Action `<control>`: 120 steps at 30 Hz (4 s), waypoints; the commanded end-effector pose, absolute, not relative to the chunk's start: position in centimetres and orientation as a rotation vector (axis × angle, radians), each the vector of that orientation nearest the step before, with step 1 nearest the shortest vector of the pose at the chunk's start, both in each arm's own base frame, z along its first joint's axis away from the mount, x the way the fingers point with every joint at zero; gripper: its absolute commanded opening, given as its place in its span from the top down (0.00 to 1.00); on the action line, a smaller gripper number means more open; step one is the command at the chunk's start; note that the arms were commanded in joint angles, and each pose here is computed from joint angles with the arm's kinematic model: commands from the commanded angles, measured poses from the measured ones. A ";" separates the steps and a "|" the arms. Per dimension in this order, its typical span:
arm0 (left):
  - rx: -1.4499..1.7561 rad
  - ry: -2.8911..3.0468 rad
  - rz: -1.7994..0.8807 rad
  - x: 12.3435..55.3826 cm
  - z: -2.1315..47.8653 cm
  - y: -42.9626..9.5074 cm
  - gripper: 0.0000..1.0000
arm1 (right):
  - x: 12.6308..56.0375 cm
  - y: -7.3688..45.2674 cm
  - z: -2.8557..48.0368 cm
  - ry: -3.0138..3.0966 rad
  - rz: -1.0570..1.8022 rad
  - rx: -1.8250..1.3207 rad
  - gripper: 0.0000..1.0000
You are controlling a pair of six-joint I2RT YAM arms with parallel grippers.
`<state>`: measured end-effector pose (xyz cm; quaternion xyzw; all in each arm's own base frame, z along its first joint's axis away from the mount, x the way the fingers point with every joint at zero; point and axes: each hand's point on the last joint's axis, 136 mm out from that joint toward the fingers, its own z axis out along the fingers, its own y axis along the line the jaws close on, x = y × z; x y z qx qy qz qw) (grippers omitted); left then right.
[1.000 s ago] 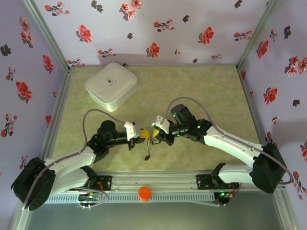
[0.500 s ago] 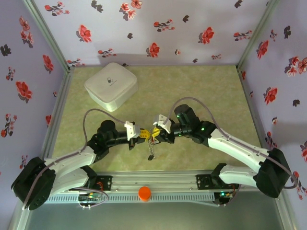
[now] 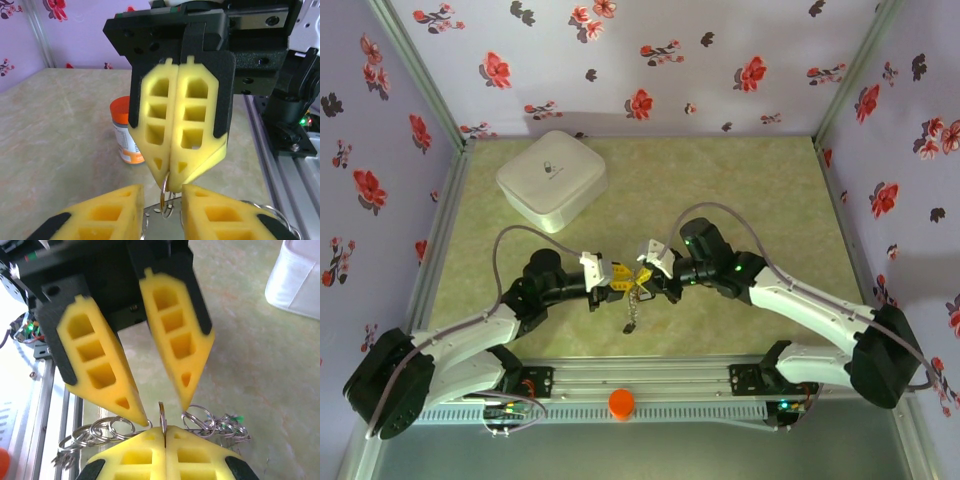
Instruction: Put the keys on the keyring
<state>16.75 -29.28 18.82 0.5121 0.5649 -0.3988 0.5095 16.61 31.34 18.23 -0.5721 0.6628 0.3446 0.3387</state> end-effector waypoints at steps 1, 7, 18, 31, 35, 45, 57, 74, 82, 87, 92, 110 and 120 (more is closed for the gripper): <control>1.310 1.354 -0.877 16.9 19.4 -29.3 0.74 | 16.9 31.3 18.4 1.722 0.773 -1.588 1.00; 1.398 1.394 -0.835 16.6 18.5 -29.1 0.78 | 16.5 31.6 18.6 1.699 0.688 -1.692 1.00; 1.412 1.404 -0.882 15.8 18.2 -29.0 0.75 | 16.2 32.6 19.7 1.662 0.706 -1.700 1.00; 1.425 1.406 -0.908 15.6 18.0 -29.2 0.85 | 16.0 33.3 20.0 1.641 0.708 -1.708 1.00; 1.431 1.404 -0.908 15.6 18.0 -29.2 0.96 | 16.0 33.3 20.1 1.639 0.707 -1.705 1.00; 1.367 1.332 -0.935 15.5 19.1 -29.4 1.00 | 16.5 31.7 21.2 1.631 0.847 -1.477 0.75; 1.186 1.248 -1.011 16.1 20.5 -29.6 1.00 | 16.4 31.3 19.0 1.696 0.932 -1.372 0.75; 1.220 1.306 -0.959 16.5 19.4 -29.5 0.86 | 16.4 31.7 19.9 1.666 0.918 -1.423 1.00; 1.400 1.428 -0.888 16.2 17.3 -29.2 0.74 | 16.0 30.7 19.1 1.710 0.774 -1.607 1.00; 1.415 1.407 -0.913 16.0 17.8 -29.6 0.76 | 15.9 30.8 19.1 1.702 0.712 -1.690 1.00; 1.422 1.396 -0.933 16.0 18.1 -29.9 0.79 | 15.7 31.3 19.3 1.685 0.702 -1.732 1.00; 1.419 1.373 -0.953 15.8 18.9 -30.1 0.99 | 16.0 32.3 19.0 1.693 0.658 -1.763 1.00; 1.396 1.350 -0.944 15.6 18.7 -29.7 1.00 | 16.5 30.3 19.3 1.740 0.731 -1.583 0.76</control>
